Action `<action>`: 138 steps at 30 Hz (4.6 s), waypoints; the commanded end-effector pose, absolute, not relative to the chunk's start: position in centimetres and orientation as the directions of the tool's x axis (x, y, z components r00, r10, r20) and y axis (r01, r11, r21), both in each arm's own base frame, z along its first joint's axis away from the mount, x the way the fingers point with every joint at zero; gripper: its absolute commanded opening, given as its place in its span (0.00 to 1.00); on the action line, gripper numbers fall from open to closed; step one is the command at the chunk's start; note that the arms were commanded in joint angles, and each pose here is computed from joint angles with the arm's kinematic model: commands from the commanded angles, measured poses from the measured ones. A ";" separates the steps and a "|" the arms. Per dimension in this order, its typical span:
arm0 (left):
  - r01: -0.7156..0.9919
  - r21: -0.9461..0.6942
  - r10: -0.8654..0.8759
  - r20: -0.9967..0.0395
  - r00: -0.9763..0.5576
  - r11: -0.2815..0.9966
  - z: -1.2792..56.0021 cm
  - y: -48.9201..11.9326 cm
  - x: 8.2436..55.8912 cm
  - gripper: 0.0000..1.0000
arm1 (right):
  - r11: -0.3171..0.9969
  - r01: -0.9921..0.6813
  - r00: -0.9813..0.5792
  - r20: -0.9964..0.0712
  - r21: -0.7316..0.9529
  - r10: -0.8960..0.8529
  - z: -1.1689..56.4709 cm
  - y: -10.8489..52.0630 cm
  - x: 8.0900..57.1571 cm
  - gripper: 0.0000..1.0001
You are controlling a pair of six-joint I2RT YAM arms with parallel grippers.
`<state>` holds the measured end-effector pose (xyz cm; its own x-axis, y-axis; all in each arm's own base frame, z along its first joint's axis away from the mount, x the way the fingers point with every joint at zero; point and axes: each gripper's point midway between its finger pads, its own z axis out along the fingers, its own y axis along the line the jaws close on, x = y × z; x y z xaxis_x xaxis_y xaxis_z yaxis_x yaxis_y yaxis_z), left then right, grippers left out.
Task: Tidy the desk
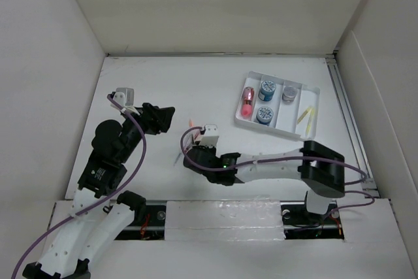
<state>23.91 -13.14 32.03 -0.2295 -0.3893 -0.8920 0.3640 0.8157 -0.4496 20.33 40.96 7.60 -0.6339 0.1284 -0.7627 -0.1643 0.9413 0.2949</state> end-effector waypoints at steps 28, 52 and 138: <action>0.423 -0.453 -0.398 -0.892 -0.216 0.785 33.7 -14.2 23.9 0.60 | 0.705 0.320 -0.361 -0.607 0.633 0.708 15.5 3.0 35.6 0.05; 0.410 -0.451 -0.393 -0.892 -0.222 0.793 33.4 -14.1 24.2 0.61 | 0.544 0.478 -0.240 -0.493 0.690 0.836 11.4 -6.0 38.5 0.32; 0.310 -0.472 -0.456 -0.881 -0.126 0.826 34.5 -11.2 23.7 0.53 | 0.724 0.556 -0.395 -0.637 0.409 0.662 9.9 -4.9 42.9 0.14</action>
